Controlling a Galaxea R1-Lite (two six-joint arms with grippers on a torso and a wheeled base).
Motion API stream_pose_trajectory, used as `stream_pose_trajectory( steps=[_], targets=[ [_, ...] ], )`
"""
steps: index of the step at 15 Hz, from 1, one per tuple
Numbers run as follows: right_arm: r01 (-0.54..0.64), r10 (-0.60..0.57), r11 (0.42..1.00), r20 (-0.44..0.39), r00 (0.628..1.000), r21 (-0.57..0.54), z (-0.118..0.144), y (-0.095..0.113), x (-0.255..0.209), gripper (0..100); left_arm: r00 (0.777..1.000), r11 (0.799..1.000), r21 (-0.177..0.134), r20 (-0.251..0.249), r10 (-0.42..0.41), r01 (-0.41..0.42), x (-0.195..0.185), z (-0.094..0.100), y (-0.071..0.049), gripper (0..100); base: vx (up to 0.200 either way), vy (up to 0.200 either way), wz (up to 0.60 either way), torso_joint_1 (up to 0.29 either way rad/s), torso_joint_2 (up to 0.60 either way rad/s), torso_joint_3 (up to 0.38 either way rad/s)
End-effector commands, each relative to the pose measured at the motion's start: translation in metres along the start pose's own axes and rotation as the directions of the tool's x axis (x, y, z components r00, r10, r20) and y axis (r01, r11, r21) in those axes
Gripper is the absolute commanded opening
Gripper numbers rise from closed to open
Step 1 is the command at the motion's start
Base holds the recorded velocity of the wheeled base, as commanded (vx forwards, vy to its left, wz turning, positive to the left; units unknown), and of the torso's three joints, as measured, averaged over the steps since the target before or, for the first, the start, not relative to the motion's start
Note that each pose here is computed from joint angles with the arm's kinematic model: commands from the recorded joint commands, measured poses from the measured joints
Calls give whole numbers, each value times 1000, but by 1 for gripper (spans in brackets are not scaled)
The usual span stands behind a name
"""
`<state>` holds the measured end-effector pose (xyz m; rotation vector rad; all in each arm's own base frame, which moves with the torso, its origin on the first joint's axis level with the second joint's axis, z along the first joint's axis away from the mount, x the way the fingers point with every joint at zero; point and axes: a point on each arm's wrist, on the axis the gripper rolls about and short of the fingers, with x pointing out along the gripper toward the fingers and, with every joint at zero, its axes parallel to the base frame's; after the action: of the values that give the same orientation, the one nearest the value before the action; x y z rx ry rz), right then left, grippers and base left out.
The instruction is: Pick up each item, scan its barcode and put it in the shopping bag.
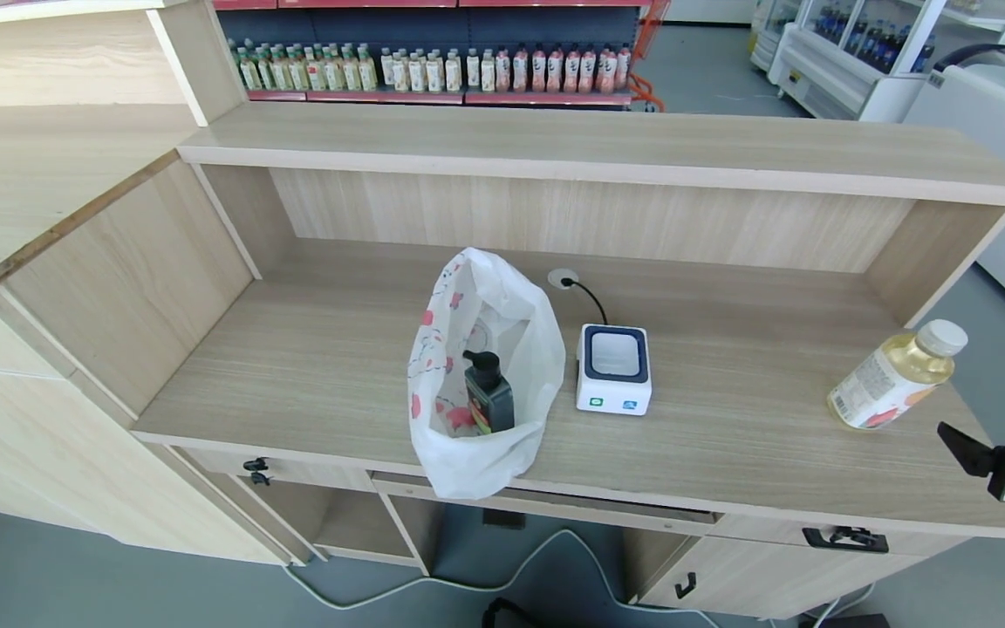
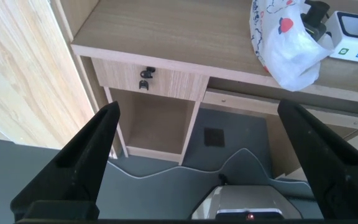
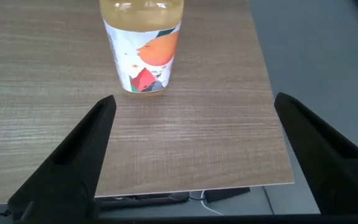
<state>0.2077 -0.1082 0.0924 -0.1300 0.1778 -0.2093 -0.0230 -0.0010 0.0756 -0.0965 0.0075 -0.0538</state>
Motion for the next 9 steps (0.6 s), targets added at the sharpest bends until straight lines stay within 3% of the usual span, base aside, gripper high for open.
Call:
stream_pose_trajectory(
  steps=[1,5,9],
  targets=[
    [-63,63,998,2,998,7,-15,9,37,100,1000,1000,0,0,-1,1,0,0,0,100,0,0,0,0,0,0],
    [-126,124,992,65,990,26,-8,23,70,100,1000,1000,0,0,-1,1,0,0,0,100,0,0,0,0,0,0],
    [-173,172,985,72,982,9,-14,36,93,100,1000,1000,0,0,-1,1,0,0,0,100,0,0,0,0,0,0]
  ],
)
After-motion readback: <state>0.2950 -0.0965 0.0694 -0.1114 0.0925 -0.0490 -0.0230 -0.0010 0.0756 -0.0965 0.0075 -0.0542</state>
